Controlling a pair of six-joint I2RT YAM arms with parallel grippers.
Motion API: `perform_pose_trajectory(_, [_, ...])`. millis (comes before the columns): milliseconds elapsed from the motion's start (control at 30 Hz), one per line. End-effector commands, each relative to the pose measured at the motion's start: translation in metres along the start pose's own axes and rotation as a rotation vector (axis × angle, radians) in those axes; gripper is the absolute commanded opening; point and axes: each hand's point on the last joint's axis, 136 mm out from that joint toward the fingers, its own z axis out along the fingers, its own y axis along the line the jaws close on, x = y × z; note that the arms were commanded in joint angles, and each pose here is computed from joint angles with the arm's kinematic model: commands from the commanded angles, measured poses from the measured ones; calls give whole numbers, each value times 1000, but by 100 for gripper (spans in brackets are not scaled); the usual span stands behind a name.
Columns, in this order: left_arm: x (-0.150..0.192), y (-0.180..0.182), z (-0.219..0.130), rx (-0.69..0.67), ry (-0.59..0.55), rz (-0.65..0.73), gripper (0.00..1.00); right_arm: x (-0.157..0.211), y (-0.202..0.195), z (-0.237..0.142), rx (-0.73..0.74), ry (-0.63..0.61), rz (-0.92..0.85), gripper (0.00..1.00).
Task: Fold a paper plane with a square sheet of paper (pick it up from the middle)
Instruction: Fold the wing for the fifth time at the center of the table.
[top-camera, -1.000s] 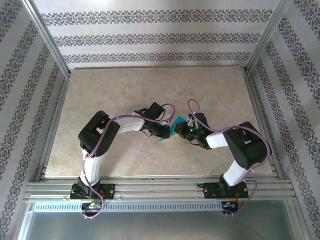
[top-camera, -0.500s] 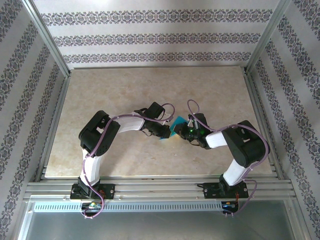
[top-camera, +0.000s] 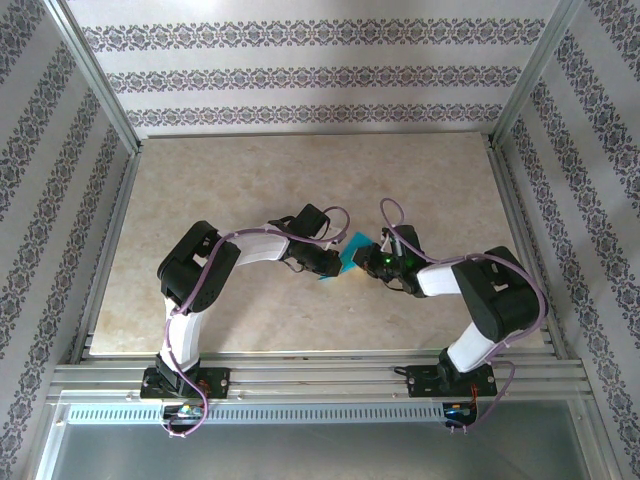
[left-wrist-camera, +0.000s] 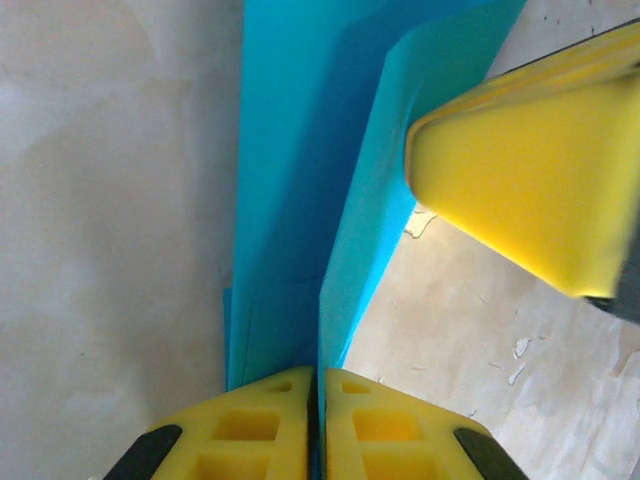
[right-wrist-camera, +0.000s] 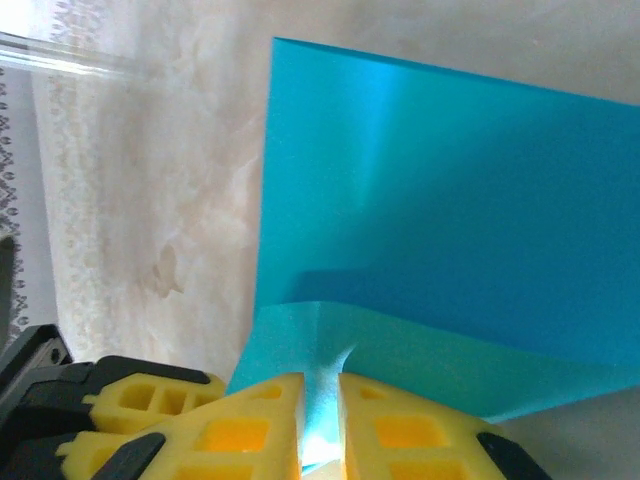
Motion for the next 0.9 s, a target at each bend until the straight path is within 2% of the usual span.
perform_pose_trajectory(0, [52,39,15,-102,171,-134,12,3,-1,9,10,42,-16,17])
perform_pose_trajectory(200, [52,40,16,-97,169,-140,12,10,6,18,-16,96,-21,16])
perform_pose_trajectory(433, [54,42,17,-98,173,-144,13,13,23,14,-66,103,-58,14])
perform_pose_trajectory(867, [53,42,15,-97,164,-151,12,23,12,18,9,129,-5,8])
